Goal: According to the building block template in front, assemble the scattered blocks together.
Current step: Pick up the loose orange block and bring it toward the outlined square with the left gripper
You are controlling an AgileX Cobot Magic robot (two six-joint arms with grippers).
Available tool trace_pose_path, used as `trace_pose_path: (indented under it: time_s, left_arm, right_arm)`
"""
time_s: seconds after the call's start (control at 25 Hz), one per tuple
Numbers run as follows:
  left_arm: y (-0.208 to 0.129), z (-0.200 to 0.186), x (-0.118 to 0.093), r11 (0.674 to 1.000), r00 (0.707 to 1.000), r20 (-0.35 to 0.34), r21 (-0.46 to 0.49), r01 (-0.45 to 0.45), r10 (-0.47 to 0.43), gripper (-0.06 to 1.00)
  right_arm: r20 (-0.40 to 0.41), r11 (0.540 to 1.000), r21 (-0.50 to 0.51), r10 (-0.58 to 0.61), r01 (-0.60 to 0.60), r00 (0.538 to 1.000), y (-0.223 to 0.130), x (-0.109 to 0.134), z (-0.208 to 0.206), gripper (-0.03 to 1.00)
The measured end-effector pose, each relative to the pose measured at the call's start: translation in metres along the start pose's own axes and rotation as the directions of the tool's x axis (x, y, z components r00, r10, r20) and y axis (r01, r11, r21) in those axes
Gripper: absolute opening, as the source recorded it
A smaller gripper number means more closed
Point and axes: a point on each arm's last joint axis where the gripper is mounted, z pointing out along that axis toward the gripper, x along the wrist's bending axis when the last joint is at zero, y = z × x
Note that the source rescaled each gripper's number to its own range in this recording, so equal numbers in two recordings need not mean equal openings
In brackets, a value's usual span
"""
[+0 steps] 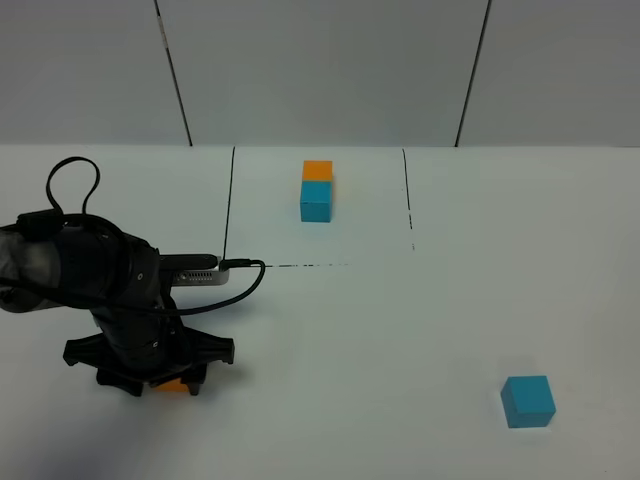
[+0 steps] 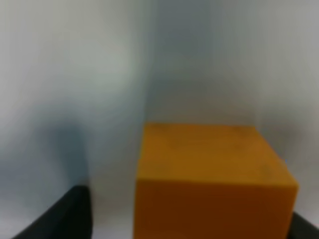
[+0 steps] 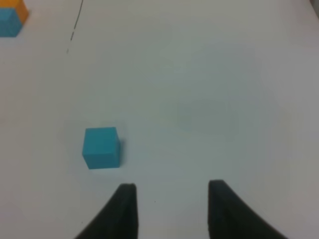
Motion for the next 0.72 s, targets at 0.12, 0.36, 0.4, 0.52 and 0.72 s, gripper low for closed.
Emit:
trace_pose_path:
  time_s: [0.12, 0.36, 0.4, 0.52, 0.72]
  left_arm:
    - [0.0000, 0.0000, -0.0003, 1.000, 1.000, 0.004, 0.000, 0.005, -0.005, 0.00]
    - [0.0005, -0.0001, 0.0001, 1.000, 1.000, -0.002, -0.004, -0.005, 0.005, 0.00]
    - [0.0005, -0.0001, 0.0001, 1.000, 1.000, -0.002, -0.004, -0.005, 0.005, 0.00]
    - [0.0002, -0.0001, 0.0002, 1.000, 1.000, -0.003, -0.001, -0.018, 0.018, 0.00]
    - [-0.0013, -0.0040, 0.0013, 0.974, 0.974, -0.014, 0.015, -0.225, 0.226, 0.00]
  right_arm:
    - [0.000, 1.000, 0.000, 0.000, 0.000, 1.000, 0.0000, 0.0000, 0.0000, 0.00]
    - [0.000, 1.000, 0.000, 0.000, 0.000, 1.000, 0.0000, 0.0000, 0.0000, 0.00]
    - [0.000, 1.000, 0.000, 0.000, 0.000, 1.000, 0.0000, 0.0000, 0.0000, 0.00]
    - [0.000, 1.000, 0.000, 0.000, 0.000, 1.000, 0.0000, 0.0000, 0.0000, 0.00]
    - [0.000, 1.000, 0.000, 0.000, 0.000, 1.000, 0.0000, 0.0000, 0.0000, 0.00]
